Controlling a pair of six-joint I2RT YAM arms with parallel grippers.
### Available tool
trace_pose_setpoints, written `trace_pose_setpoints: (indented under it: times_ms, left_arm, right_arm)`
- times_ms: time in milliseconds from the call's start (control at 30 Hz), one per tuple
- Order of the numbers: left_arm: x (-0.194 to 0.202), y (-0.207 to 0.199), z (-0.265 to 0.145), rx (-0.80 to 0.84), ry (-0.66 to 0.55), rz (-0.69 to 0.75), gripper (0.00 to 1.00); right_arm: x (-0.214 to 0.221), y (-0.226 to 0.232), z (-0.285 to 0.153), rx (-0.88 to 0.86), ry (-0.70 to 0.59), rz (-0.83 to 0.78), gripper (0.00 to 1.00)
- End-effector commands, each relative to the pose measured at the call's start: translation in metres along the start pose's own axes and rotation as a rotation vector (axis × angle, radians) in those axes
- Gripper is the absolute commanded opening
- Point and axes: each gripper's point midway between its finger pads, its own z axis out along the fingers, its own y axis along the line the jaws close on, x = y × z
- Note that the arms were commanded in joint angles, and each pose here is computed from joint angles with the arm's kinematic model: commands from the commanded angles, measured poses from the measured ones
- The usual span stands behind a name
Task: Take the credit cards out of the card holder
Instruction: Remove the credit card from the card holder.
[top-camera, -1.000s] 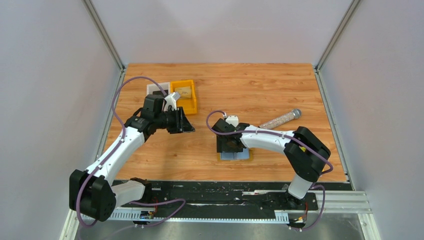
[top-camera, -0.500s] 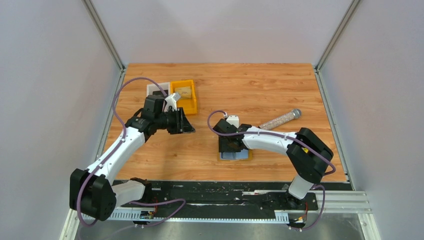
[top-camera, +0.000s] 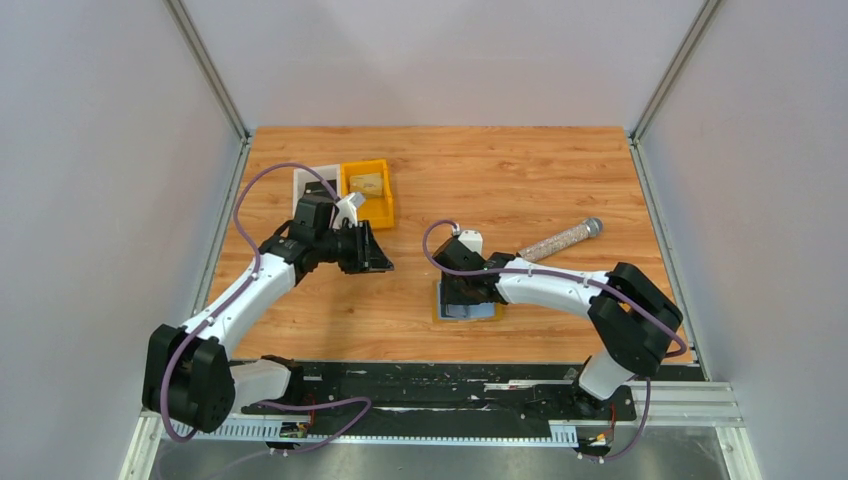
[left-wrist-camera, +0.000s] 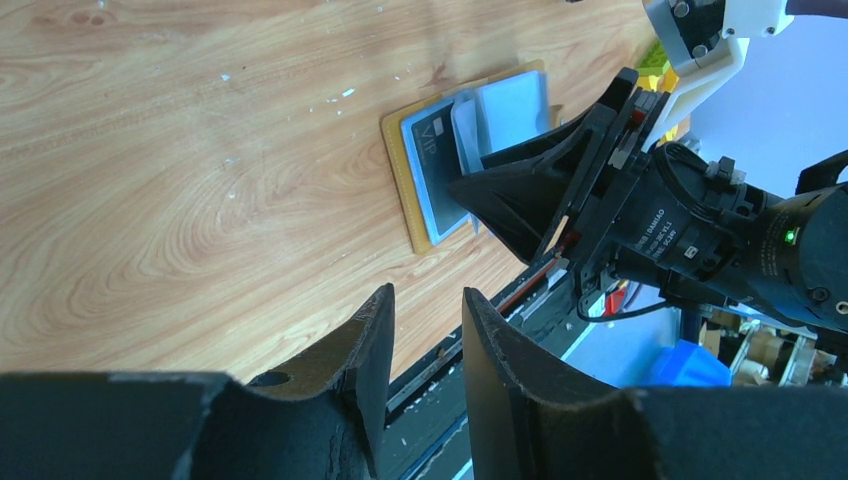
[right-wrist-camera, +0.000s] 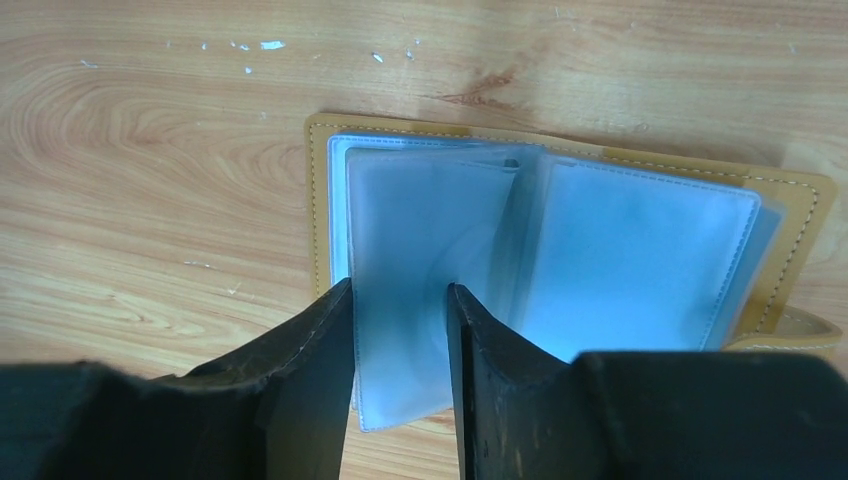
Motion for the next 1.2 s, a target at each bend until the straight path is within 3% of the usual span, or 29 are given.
trace_pose_setpoints:
  times_ms: [0, 367, 767, 1167]
  left_arm:
    - [-0.008, -0.010, 0.003, 0.038, -0.022, 0.023, 0.39]
    - [0.016, -0.024, 0.049, 0.102, 0.069, 0.035, 0.33]
    - [0.041, -0.041, 0.117, 0.209, 0.124, 0.006, 0.17]
    - [0.069, -0.009, 0.157, 0.128, 0.190, -0.024, 0.13]
  right_arm:
    - [-0.011, 0.011, -0.010, -0.061, -0.044, 0.012, 0.37]
    - [-0.012, 0.011, -0.016, -0.098, -0.067, 0.020, 0.28]
    - [-0.010, 0.009, -0.019, -0.122, -0.076, 0.029, 0.26]
    - [-0.010, 0.003, -0.022, -0.122, -0.081, 0.039, 0.26]
